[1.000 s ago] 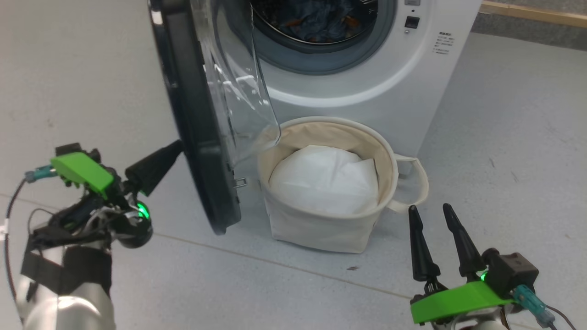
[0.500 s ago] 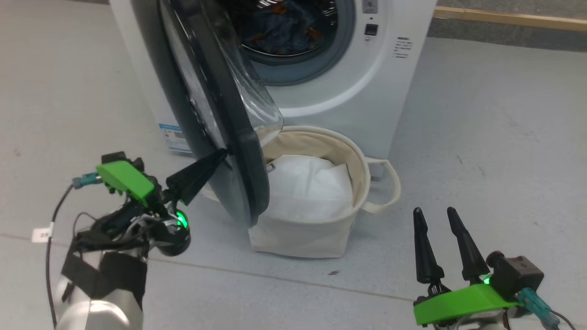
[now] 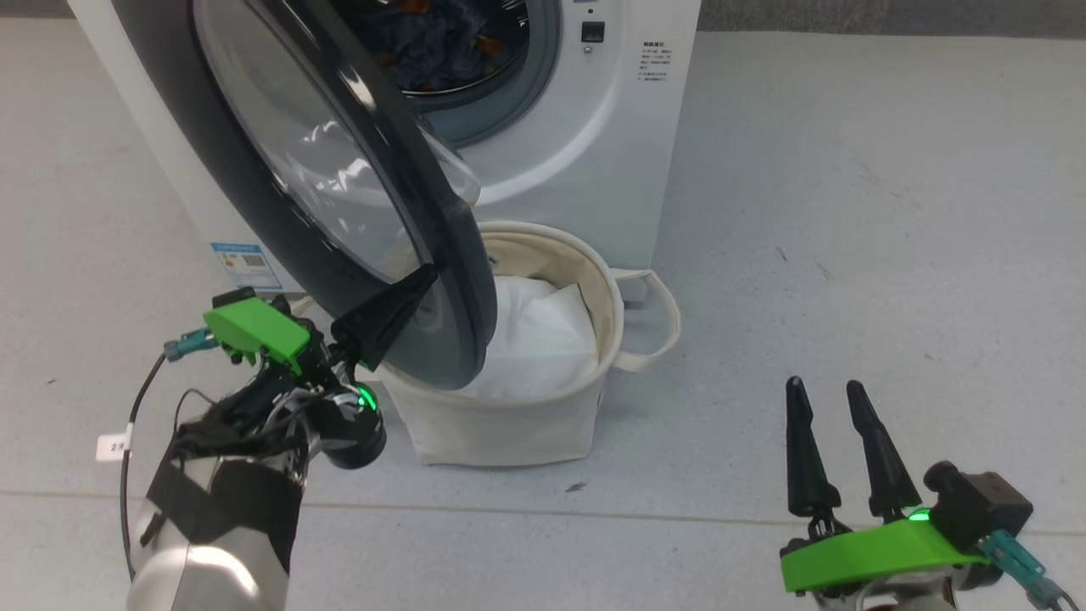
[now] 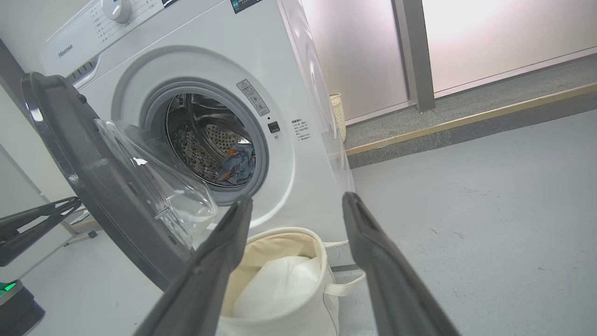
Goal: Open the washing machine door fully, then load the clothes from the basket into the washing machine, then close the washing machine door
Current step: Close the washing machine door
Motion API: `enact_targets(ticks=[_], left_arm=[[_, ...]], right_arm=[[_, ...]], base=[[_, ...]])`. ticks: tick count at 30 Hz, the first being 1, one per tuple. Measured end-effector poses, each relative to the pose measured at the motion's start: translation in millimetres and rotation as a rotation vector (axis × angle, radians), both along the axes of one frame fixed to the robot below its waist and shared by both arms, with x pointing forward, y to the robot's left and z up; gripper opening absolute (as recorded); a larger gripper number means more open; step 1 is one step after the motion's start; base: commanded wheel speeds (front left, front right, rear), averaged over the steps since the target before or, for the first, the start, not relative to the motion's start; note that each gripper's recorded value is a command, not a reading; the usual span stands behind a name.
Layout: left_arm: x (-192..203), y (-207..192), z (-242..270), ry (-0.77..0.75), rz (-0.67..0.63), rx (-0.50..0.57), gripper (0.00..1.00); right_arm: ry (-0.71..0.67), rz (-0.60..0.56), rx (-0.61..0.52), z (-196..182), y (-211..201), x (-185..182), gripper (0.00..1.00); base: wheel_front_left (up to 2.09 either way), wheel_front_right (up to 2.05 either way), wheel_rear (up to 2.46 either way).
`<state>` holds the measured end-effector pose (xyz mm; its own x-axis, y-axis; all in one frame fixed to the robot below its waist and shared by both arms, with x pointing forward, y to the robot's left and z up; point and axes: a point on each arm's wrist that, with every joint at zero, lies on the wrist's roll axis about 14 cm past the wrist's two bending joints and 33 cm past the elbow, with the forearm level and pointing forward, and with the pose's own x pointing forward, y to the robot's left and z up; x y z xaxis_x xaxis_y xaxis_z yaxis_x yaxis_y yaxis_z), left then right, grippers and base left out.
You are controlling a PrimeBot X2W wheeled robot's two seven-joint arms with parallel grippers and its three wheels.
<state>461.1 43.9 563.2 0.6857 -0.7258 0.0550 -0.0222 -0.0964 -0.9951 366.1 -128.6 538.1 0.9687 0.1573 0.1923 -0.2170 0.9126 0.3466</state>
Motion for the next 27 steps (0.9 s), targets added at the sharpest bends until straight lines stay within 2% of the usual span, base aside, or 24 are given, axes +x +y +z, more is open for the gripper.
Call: enact_targets(ticks=[15,19,23,25,27], left_arm=[[28,-21,4,-0.005,0.015,-0.023,0.0],[31,-25,5,-0.022,0.029,0.0,0.0],[36,-15,22,-0.161,0.151,0.159,0.0],[38,-1,25,-0.26,0.256,0.308,0.0],[33,14,18,-0.389,0.347,0.532,0.0]], right_arm=[[0.043,-0.029,-0.008,-14,-9,7,1.0],[0.031,-0.041,-0.009,-11,-14,9,1.0],[0.017,-0.043,-0.009,-6,-14,9,1.0],[0.009,-0.041,-0.008,-3,-14,9,1.0],[0.0,-0.035,-0.007,0,-12,9,1.0]], base=[[0.0,0.0,0.0],[0.0,0.0,0.0],[0.0,0.0,0.0],[0.0,0.0,0.0],[0.0,0.0,0.0]])
